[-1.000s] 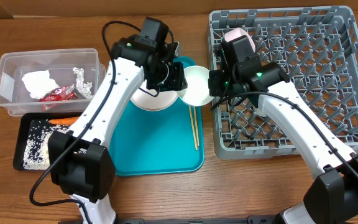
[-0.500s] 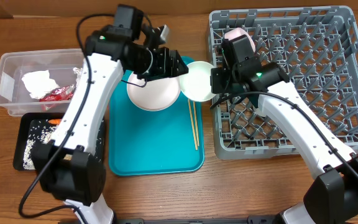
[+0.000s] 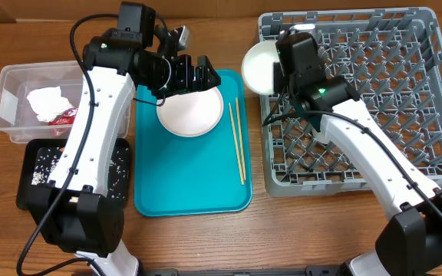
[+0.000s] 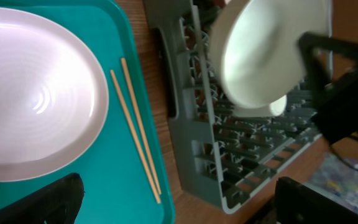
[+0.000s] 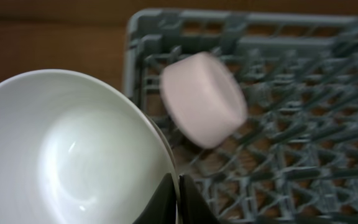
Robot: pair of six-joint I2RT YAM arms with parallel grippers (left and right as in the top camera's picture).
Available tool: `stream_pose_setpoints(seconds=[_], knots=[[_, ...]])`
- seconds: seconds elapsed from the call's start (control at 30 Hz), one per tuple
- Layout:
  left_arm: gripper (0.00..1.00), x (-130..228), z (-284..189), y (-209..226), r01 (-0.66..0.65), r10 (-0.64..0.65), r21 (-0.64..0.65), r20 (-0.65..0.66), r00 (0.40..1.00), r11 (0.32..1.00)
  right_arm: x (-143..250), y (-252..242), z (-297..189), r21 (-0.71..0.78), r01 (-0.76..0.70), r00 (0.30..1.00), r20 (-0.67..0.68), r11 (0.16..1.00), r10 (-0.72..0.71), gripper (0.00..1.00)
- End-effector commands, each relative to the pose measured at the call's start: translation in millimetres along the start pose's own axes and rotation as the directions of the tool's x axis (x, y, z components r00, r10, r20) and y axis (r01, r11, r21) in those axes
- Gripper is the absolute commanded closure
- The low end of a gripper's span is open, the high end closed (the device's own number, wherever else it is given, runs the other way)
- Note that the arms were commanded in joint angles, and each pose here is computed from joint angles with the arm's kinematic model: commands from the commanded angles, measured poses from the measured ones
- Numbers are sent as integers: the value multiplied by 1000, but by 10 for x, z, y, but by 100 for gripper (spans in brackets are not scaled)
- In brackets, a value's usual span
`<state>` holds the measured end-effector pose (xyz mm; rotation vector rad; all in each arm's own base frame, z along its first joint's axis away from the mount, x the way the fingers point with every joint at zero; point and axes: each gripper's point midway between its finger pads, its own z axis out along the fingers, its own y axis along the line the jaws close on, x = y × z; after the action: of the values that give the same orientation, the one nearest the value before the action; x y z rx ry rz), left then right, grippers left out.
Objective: Sort waste into correct bins and load items into the dishwasher
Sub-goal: 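Carry the white bowl into the rack beside the pink bowl with the right gripper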
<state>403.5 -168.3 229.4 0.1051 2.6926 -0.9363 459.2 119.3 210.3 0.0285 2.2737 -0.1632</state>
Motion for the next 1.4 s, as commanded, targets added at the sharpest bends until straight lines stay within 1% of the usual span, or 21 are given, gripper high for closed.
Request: stream_pose_setpoints(seconds=[0.0, 0.07, 0.13, 0.23, 0.37, 0.43, 0.63, 0.7, 0.8, 0.97, 1.1, 1.2, 1.37], knots=[[0, -89, -150, 32, -44, 48, -77, 58, 997, 996, -438, -641, -243, 338, -75, 983, 180, 938, 14, 96], [0, -95, -152, 50, -44, 49, -88, 61, 997, 995, -560, -813, -345, 433, -124, 969, 246, 893, 15, 96], [0, -102, -155, 80, -42, 49, -106, 65, 997, 993, -663, -891, -407, 486, -101, 964, 265, 868, -36, 96], [0, -122, -166, 154, -39, 50, -149, 74, 996, 988, -764, -937, -421, 528, 25, 961, 221, 849, -166, 96], [0, -146, -185, 249, -34, 52, -205, 86, 995, 978, -808, -1133, -398, 588, 187, 944, 114, 787, -309, 96], [0, -150, -189, 265, -33, 53, -214, 87, 995, 976, -807, -1263, -380, 607, 204, 944, 86, 768, -319, 96], [0, -150, -189, 266, -33, 53, -215, 88, 995, 976, -700, -1750, -324, 662, 198, 962, 10, 723, -273, 96], [0, -150, -189, 266, -33, 53, -215, 88, 995, 976, -653, -1823, -313, 667, 212, 963, -17, 714, -269, 96], [0, -150, -189, 266, -33, 53, -215, 88, 995, 976, -604, -1852, -341, 684, 232, 961, -50, 692, -273, 96], [0, -150, -189, 266, -33, 53, -215, 88, 995, 976, -595, -1816, -502, 747, 238, 958, -75, 620, -277, 96], [0, -150, -189, 266, -33, 53, -215, 88, 995, 976, -513, -1739, -580, 762, 294, 943, -134, 577, -303, 96], [0, -150, -189, 266, -33, 53, -215, 88, 995, 976, -445, -1653, -577, 742, 348, 926, -176, 573, -334, 96], [0, -150, -189, 266, -33, 53, -215, 88, 995, 976, -449, -1596, -578, 737, 350, 924, -169, 579, -343, 96]])
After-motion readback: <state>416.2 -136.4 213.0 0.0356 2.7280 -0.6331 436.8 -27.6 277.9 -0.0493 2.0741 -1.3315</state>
